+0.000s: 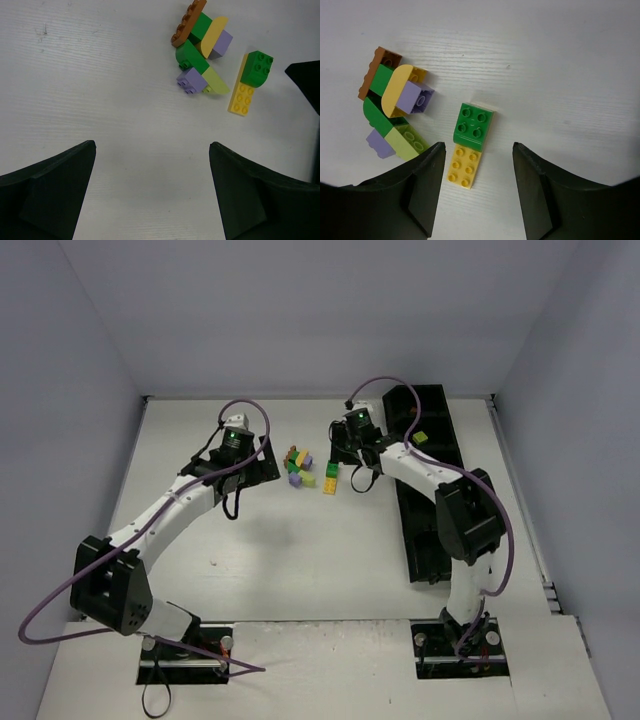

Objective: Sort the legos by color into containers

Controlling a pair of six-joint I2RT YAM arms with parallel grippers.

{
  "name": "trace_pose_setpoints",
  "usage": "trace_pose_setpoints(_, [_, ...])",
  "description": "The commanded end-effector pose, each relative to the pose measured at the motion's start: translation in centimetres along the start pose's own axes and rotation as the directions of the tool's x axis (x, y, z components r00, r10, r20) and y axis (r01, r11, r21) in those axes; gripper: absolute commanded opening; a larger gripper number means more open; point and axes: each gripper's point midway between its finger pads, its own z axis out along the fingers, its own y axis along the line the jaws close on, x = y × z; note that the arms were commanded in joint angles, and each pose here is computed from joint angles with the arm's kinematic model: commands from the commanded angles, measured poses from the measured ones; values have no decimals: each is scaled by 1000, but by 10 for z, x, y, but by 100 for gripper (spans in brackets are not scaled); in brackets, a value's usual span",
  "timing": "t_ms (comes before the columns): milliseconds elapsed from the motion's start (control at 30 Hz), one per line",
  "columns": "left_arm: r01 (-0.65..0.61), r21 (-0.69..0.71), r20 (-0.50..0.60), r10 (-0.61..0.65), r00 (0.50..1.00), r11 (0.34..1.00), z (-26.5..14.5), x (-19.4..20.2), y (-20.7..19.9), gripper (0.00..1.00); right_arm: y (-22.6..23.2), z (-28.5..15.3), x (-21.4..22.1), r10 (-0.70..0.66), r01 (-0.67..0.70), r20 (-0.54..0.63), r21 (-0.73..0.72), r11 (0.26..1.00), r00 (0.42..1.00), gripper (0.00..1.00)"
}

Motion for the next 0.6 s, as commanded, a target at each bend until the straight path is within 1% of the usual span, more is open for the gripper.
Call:
trace_pose_setpoints(0, [30,27,67,-32,997,999,-19,-19,-6,88,15,6,-16,68,-70,48,48,996,997,53])
trace_pose_setpoints(33, [26,29,65,-28,997,999,-21,-17,-4,88,14,13,-9,73,-75,28,60,995,997,53])
trace_pose_setpoints(233, [18,17,52,-19,998,1000,-31,-6,5,88,13,30,-6,93,-95,19,123,988,995,53])
trace_pose_setpoints(400, [9,10,45,-10,999,1000,-40,3,13,88,7,46,3,95,-91,-14,174,981,995,53])
trace_pose_setpoints(500, [4,5,48,-5,999,1000,-43,3,17,88,4,50,8,97,-91,-22,188,978,995,50])
trace_pose_setpoints(567, [-1,8,50,0,999,1000,-45,4,17,88,2,52,11,93,-86,-28,193,978,995,46])
